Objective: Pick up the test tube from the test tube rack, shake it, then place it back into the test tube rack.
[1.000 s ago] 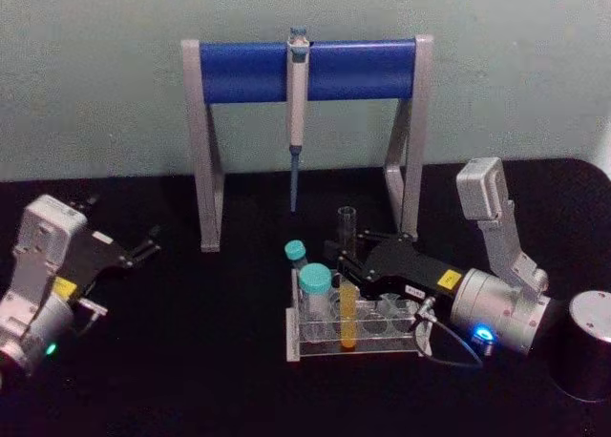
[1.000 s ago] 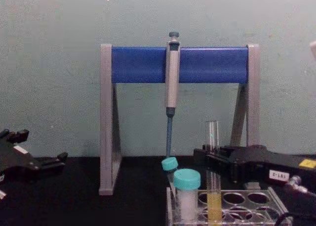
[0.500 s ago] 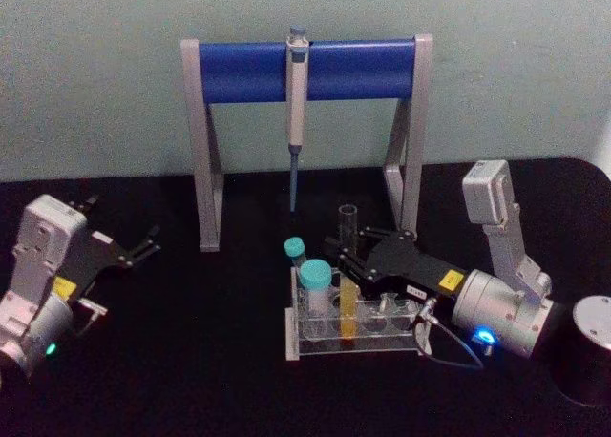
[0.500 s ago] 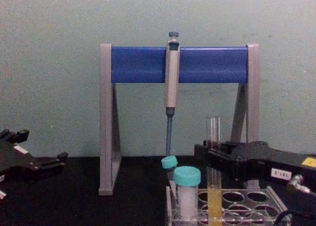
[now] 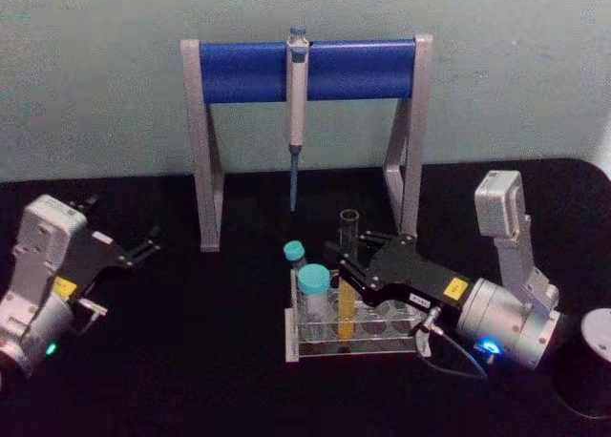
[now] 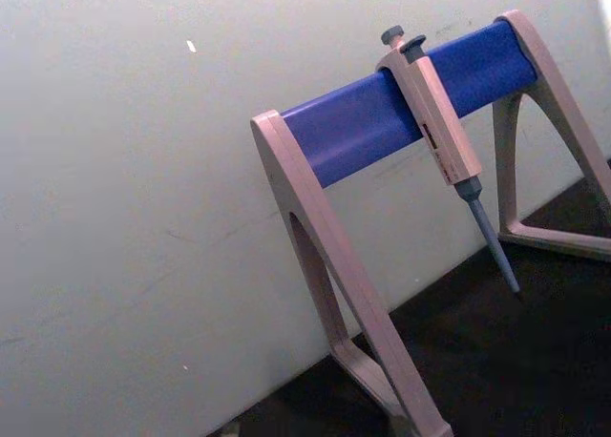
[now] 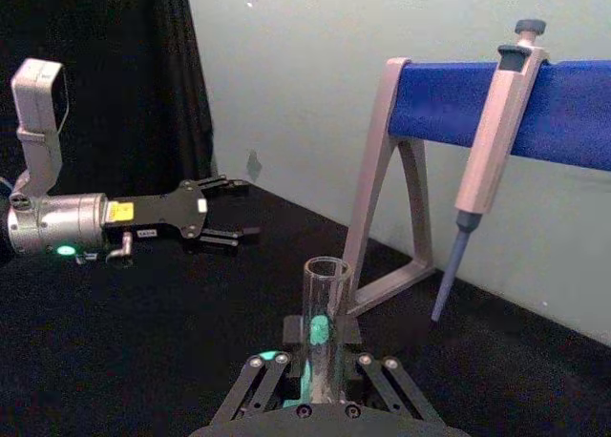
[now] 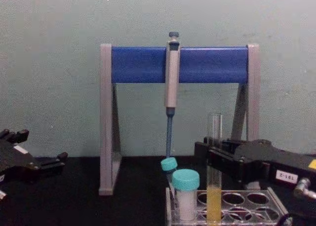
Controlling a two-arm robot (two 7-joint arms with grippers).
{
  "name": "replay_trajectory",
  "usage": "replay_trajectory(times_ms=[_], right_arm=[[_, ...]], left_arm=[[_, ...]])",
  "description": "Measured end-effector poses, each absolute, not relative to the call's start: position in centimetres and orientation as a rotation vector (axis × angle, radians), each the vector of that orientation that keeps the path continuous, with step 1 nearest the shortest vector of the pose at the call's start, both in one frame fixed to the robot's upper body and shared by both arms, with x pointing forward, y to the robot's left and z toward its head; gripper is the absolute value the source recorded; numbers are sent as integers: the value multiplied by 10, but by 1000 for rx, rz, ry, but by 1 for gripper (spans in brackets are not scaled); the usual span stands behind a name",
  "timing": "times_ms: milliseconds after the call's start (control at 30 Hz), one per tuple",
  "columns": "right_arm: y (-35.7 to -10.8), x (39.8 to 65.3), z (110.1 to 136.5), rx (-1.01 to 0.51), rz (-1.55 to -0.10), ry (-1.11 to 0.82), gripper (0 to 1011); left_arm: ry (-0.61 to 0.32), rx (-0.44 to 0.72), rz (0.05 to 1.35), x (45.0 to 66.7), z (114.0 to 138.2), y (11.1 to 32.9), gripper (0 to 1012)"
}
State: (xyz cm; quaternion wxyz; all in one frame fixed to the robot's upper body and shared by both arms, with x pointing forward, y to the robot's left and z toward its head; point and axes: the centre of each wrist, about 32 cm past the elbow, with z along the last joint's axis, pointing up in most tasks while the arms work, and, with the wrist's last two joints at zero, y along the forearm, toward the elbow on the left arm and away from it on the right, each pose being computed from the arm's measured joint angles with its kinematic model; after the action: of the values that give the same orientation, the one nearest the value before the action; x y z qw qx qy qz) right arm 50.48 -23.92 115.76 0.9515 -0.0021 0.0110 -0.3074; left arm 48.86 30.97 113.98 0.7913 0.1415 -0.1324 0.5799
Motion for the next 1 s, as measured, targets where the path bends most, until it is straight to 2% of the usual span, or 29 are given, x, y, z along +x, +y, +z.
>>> replay_trajectory(times_ms=[367, 733, 1000], right_arm=[[-240, 502, 1166, 11, -616, -7, 237], [-243, 500, 1193, 52, -626, -76, 237], [-243, 510, 1206, 84, -676, -117, 237]], left_arm=[[-285, 304, 1248, 489, 1140, 310, 1001], [-285, 305, 1248, 489, 1140, 310, 1001], [-285, 304, 1248, 489, 1140, 310, 1001]])
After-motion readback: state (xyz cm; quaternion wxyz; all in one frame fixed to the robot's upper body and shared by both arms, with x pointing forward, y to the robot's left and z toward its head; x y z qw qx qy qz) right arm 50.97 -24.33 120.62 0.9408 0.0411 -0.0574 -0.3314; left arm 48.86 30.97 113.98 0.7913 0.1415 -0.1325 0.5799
